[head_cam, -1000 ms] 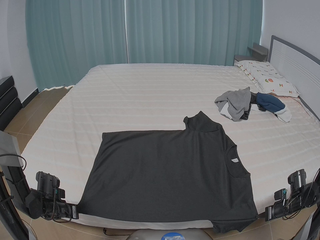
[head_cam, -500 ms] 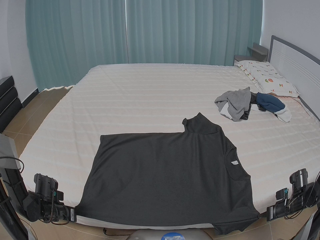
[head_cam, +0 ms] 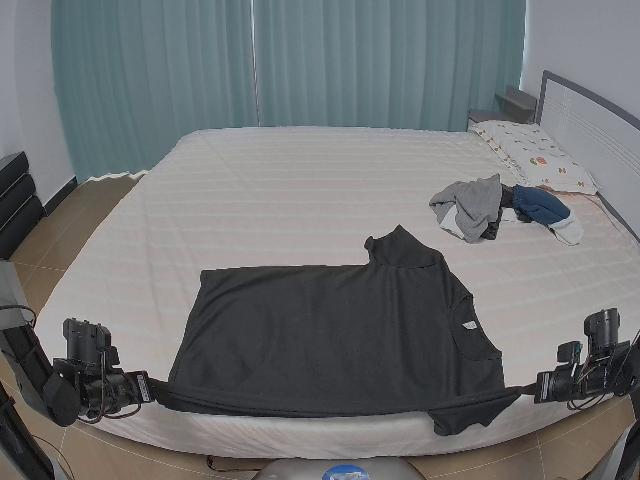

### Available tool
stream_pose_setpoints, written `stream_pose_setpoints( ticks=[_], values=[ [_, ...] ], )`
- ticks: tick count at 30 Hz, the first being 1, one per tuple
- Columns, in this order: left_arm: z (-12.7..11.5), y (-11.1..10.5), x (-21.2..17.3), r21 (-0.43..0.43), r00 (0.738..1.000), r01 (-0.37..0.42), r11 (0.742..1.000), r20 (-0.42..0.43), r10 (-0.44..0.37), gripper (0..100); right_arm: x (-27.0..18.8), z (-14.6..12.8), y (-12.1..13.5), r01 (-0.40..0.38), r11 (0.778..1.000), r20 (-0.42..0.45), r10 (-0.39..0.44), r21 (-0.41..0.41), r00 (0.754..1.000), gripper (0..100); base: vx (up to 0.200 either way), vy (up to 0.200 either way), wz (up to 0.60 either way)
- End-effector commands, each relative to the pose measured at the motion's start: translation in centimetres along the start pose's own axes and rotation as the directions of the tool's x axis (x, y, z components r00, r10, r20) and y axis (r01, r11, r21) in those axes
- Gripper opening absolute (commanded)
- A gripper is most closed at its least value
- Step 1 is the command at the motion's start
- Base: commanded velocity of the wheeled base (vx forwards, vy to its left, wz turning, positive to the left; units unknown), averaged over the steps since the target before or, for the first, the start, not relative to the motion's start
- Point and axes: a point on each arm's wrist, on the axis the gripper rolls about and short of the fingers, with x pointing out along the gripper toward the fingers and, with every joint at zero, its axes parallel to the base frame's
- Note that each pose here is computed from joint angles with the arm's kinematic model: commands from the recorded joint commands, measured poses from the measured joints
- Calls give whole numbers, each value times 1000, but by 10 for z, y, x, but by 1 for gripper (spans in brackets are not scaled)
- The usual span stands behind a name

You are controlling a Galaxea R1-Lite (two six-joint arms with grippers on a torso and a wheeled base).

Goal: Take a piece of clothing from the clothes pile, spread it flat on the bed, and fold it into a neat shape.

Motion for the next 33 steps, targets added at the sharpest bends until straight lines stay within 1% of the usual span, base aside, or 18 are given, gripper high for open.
stream_pose_setpoints(
  ticks=[1, 4, 12, 13, 16, 18, 23, 27, 33],
  values=[
    [16, -5, -4, -19, 996, 27, 999, 83, -25, 0, -4, 19, 5, -13, 1000, 81, 13, -7, 997, 0, 0, 0, 0],
    [19, -6, -5, -19, 995, 28, 999, 95, -26, 0, -3, 23, 5, -14, 1000, 92, 15, -8, 996, 0, 0, 0, 0],
    [18, -6, -2, -15, 997, 22, 1000, 79, -21, 0, -1, 38, 7, -24, 1000, 133, 25, -11, 991, 0, 0, 0, 0],
    [21, -7, 0, -15, 996, 25, 1000, 88, -24, 0, 0, 41, 8, -25, 1000, 135, 26, -15, 990, 0, 0, 0, 0],
    [25, -9, 1, -10, 995, 30, 1000, 99, -29, 0, 5, 42, 11, -35, 999, 112, 37, -22, 993, 0, 0, 0, 0],
    [27, -12, 5, -1, 995, 35, 999, 89, -35, 0, 10, 44, 12, -39, 999, 89, 41, -24, 995, 0, 0, 0, 0],
    [39, -18, 13, -1, 996, 38, 999, 84, -38, 0, 22, 58, 13, -43, 999, 88, 45, -30, 995, 0, 0, 0, 0],
    [47, -22, 17, -2, 997, 35, 999, 73, -35, 0, 28, 68, 12, -40, 999, 68, 41, -23, 997, 0, 0, 0, 0],
    [54, -24, 28, -3, 998, 30, 1000, 57, -30, 0, 32, 74, 12, -37, 999, 44, 37, -15, 998, 0, 0, 0, 0]
  ],
)
